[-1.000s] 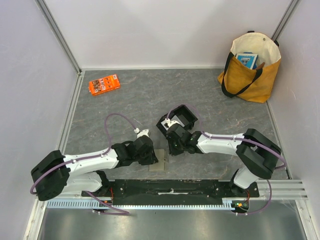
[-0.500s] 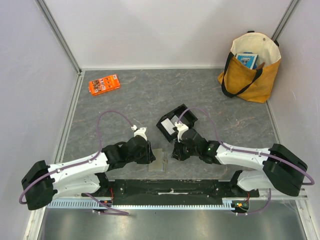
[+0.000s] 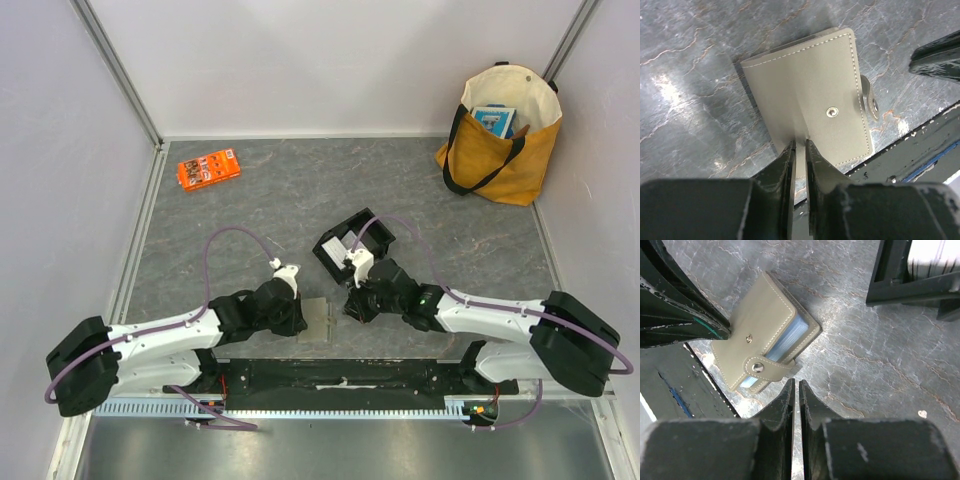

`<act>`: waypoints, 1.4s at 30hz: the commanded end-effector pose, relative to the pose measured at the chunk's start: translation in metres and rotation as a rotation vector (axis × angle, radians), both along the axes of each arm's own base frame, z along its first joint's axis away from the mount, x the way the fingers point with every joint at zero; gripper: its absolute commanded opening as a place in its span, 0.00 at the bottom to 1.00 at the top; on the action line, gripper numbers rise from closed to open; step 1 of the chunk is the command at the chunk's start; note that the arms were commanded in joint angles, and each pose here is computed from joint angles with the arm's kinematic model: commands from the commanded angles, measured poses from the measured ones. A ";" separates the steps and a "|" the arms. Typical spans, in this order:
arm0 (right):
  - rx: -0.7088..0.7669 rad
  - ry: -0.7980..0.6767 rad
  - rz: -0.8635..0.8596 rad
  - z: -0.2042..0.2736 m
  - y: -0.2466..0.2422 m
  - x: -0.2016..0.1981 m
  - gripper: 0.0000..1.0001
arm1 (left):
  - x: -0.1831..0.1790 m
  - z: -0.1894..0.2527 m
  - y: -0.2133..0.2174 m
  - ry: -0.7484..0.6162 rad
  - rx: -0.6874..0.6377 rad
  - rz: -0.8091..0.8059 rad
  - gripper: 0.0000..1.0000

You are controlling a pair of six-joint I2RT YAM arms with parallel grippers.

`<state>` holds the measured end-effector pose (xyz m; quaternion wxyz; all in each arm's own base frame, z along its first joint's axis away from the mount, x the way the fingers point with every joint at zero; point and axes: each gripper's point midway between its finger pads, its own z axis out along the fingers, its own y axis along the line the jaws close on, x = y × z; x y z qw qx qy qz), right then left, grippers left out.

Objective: Put the credit cards into the card holder
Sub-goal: Close the card holder at the center of the board.

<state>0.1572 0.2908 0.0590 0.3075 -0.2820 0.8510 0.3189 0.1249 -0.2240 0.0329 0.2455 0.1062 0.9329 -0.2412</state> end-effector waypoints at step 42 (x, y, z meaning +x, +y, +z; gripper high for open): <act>-0.065 -0.084 0.163 -0.001 0.024 -0.003 0.09 | 0.000 -0.012 -0.037 0.017 0.009 -0.207 0.18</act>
